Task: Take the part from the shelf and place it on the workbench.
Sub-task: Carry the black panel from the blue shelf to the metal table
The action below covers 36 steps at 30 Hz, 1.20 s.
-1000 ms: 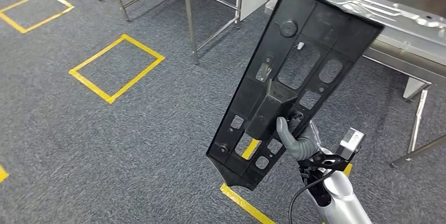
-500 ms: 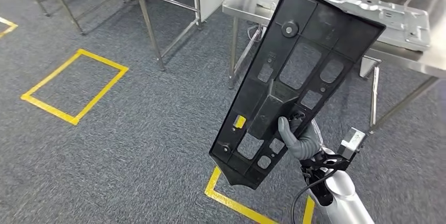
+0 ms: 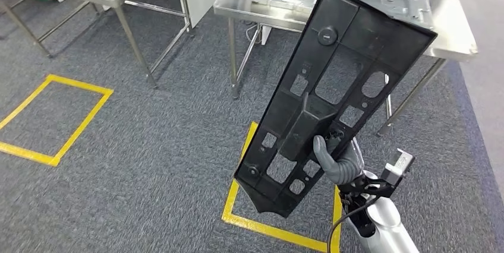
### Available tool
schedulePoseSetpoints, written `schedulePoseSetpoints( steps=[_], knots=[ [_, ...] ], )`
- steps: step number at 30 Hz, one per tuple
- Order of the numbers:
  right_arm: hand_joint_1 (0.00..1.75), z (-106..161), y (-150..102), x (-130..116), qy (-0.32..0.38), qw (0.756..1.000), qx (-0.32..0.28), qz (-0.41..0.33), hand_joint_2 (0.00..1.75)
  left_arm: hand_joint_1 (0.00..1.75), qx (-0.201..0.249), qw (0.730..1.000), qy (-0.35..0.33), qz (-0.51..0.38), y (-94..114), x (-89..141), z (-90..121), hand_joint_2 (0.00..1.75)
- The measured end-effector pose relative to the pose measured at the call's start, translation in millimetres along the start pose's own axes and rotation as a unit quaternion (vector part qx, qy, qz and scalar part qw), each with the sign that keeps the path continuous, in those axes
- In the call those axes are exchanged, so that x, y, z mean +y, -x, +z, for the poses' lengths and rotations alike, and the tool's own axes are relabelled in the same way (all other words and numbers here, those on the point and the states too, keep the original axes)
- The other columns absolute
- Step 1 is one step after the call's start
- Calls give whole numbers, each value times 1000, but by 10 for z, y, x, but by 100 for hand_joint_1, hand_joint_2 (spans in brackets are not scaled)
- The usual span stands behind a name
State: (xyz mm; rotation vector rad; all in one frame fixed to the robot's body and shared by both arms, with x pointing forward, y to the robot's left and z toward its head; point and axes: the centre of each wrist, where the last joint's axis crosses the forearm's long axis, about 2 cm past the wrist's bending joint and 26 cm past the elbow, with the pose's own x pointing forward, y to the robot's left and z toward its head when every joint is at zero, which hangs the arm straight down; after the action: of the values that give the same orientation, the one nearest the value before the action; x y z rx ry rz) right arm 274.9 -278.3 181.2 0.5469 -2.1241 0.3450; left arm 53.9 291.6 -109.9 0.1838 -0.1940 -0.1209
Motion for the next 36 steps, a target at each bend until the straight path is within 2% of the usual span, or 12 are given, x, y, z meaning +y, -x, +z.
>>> schedulePoseSetpoints(
  steps=[5,10,24,36],
  knots=[
    [175,7,1,4,0,1000,0,2,175,0,-30,999,18,-9,-58,-136,24,175],
    [175,23,6,7,-1,1000,3,5,175,0,-42,999,27,-13,-85,-210,39,175],
    [175,-25,-6,-9,12,1000,-3,17,175,0,-29,999,36,-27,-66,-298,60,175],
    [175,-67,-19,-24,11,1000,-6,27,175,0,-47,998,35,-29,-78,-301,60,175]
  ],
)
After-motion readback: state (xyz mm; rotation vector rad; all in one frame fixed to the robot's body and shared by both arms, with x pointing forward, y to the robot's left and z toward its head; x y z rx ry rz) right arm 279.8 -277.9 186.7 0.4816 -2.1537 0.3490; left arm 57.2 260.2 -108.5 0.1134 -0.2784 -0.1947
